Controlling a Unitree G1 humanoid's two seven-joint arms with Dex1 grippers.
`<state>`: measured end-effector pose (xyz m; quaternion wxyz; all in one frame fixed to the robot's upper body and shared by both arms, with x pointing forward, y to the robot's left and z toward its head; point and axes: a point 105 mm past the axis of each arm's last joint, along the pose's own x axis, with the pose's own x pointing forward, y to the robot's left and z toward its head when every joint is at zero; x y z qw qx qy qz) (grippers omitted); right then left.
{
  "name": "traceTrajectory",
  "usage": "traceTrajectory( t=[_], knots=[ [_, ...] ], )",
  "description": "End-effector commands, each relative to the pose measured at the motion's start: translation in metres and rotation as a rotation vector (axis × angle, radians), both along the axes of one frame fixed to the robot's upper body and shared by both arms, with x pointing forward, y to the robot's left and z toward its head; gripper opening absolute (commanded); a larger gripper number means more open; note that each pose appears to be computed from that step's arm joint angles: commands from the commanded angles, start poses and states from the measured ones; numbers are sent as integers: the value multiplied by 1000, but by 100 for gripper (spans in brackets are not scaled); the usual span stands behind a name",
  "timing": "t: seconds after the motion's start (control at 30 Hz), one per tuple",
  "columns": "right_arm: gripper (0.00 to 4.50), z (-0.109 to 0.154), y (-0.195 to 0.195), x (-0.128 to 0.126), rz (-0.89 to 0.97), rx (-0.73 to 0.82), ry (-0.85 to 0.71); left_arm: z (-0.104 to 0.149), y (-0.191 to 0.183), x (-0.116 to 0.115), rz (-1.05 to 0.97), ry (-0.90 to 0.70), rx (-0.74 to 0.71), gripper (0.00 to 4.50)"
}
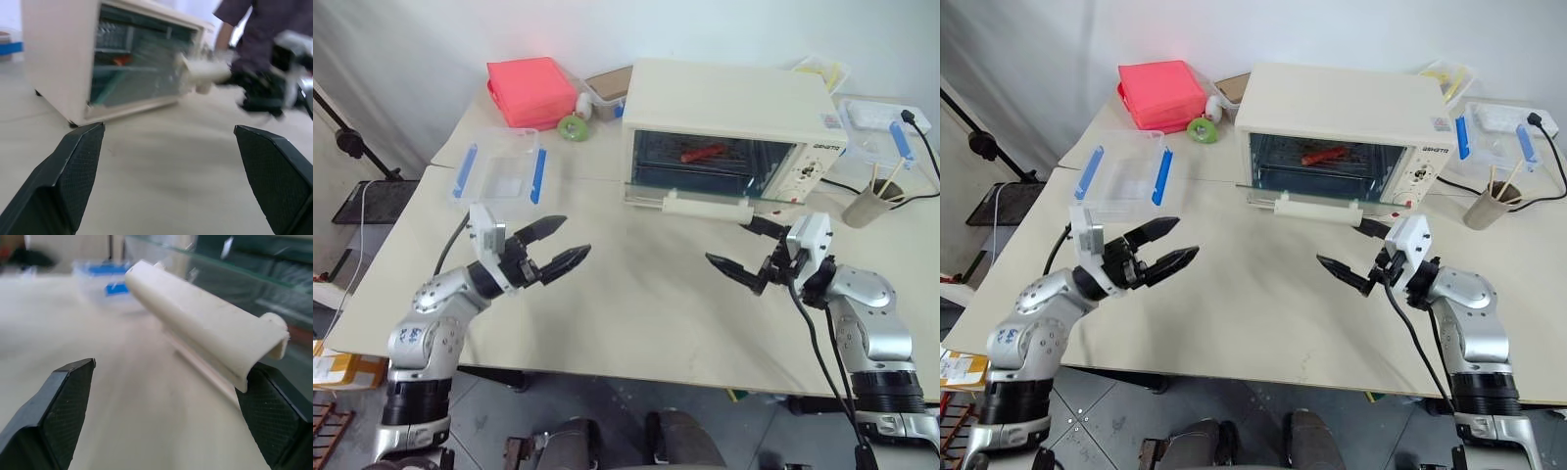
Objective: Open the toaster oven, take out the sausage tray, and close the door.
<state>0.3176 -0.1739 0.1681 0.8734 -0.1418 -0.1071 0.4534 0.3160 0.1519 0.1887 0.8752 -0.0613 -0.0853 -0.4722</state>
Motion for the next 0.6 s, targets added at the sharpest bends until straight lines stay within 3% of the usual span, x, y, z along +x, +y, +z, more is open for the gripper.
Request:
traceTrajectory(
  t=[0.03, 0.17, 0.2, 0.4, 0.43, 0.6],
  knots=[
    [450, 2, 4, -12, 56, -82, -79, 13, -1, 20, 32, -35, -9, 364],
    [450, 0, 8, -11, 55, -113, -136, 28, -32, 65, 61, -73, 15, 240],
    [450, 0, 8, -11, 56, -115, -138, 29, -37, 69, 56, -77, 13, 222],
    [450, -4, 8, -13, 49, -109, -140, 33, -76, 84, -2, -106, -2, 21],
    [450, -4, 8, -13, 45, -109, -141, 32, -83, 86, -14, -105, 4, 4],
    [450, -10, -3, -19, -10, -111, -131, 22, -107, 82, -97, -116, 56, 4]
  ],
)
